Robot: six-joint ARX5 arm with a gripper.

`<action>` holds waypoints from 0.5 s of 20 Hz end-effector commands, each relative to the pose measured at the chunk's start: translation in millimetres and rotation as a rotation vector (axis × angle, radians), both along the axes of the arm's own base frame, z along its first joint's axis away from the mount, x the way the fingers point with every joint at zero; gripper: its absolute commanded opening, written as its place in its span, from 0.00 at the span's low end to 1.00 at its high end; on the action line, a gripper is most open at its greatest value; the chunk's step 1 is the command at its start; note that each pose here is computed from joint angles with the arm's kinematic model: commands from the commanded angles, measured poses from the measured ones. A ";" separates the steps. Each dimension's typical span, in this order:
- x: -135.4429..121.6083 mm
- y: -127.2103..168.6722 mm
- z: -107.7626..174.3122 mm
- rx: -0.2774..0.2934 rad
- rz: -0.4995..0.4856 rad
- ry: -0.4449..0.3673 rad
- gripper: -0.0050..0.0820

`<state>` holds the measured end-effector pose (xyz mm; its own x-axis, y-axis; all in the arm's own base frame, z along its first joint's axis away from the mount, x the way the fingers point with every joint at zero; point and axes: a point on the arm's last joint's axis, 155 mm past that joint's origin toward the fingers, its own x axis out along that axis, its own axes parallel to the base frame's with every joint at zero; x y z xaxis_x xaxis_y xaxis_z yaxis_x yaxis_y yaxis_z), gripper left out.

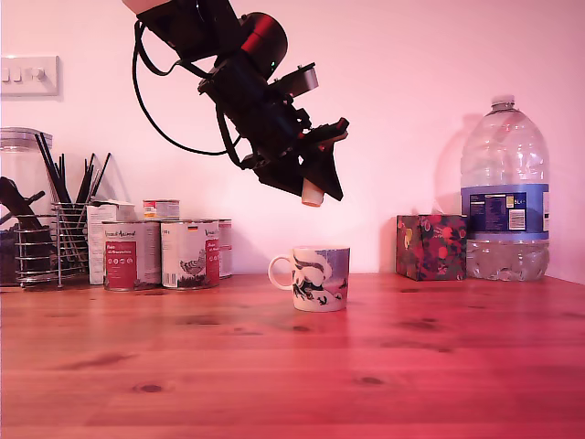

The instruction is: Pick up the coffee capsules from the table one by one and drop them inside the nearest coffee cup

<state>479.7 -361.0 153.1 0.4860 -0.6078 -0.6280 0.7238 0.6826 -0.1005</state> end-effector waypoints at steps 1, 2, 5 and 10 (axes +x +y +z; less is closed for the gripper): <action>-0.3 -1.6 2.2 -0.006 -0.001 -0.005 0.33; 0.1 -1.9 2.8 -0.008 -0.001 -0.007 0.33; -2.4 -0.2 -0.6 0.003 -0.001 0.008 0.33; -1.3 6.3 -2.7 0.014 0.009 0.024 0.33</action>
